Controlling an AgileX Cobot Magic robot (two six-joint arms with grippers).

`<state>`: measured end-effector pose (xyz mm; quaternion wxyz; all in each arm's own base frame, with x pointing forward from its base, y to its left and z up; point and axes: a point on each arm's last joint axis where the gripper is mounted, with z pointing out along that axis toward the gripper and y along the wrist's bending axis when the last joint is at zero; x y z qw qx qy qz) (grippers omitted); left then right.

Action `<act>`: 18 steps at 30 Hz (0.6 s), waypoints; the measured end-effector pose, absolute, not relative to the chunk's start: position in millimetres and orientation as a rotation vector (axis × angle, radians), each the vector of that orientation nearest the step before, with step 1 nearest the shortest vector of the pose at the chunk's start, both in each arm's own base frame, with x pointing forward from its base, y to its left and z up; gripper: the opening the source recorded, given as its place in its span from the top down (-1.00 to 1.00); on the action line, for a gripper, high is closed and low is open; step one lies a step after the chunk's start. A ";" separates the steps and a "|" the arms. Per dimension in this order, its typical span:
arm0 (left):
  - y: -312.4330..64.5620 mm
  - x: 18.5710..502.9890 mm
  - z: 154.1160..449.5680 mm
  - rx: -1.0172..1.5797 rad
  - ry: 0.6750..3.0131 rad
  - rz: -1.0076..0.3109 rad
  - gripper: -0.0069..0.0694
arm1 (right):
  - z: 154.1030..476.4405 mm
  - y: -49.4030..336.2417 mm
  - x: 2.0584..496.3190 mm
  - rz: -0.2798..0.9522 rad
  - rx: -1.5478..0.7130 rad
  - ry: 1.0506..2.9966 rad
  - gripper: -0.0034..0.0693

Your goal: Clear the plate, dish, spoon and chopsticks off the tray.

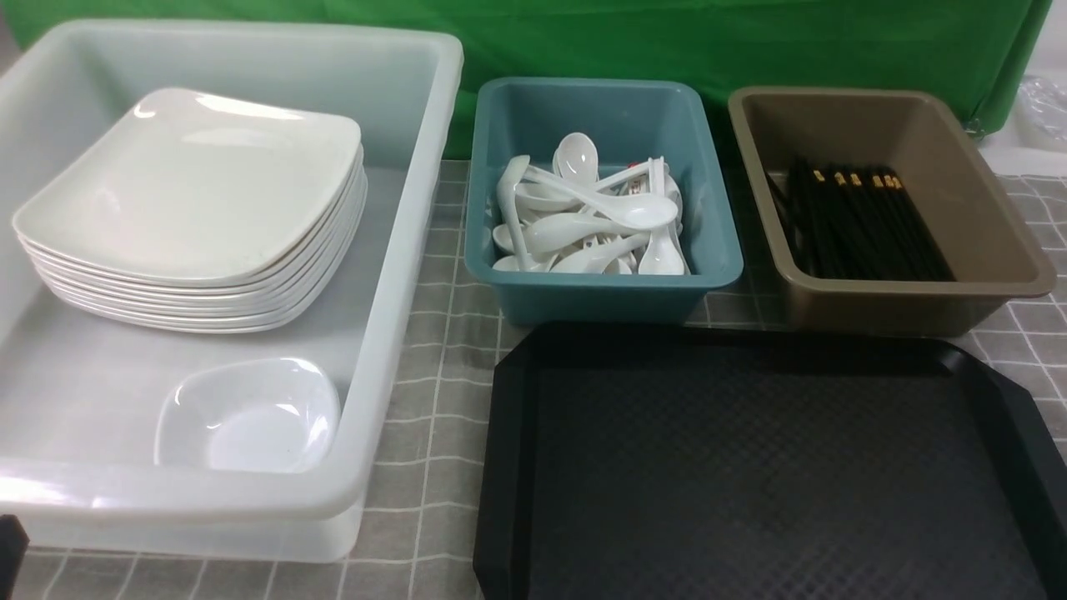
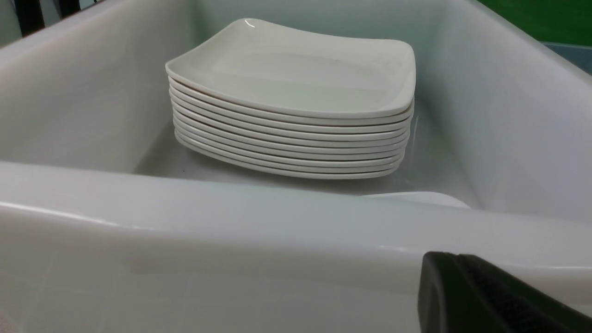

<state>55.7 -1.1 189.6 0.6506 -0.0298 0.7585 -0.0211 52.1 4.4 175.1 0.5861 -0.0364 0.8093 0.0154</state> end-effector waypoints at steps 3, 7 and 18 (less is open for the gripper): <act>-1.1 55.7 189.6 -0.069 1.723 -0.049 0.79 | 175.1 4.4 52.1 0.036 -0.085 1.887 0.31; -1.1 55.7 189.6 -0.069 1.723 -0.049 0.79 | 175.1 4.4 52.1 0.036 -0.085 1.887 0.28; -1.1 55.7 189.6 -0.068 1.723 -0.049 0.79 | 175.1 4.4 52.1 0.036 -0.085 1.887 0.26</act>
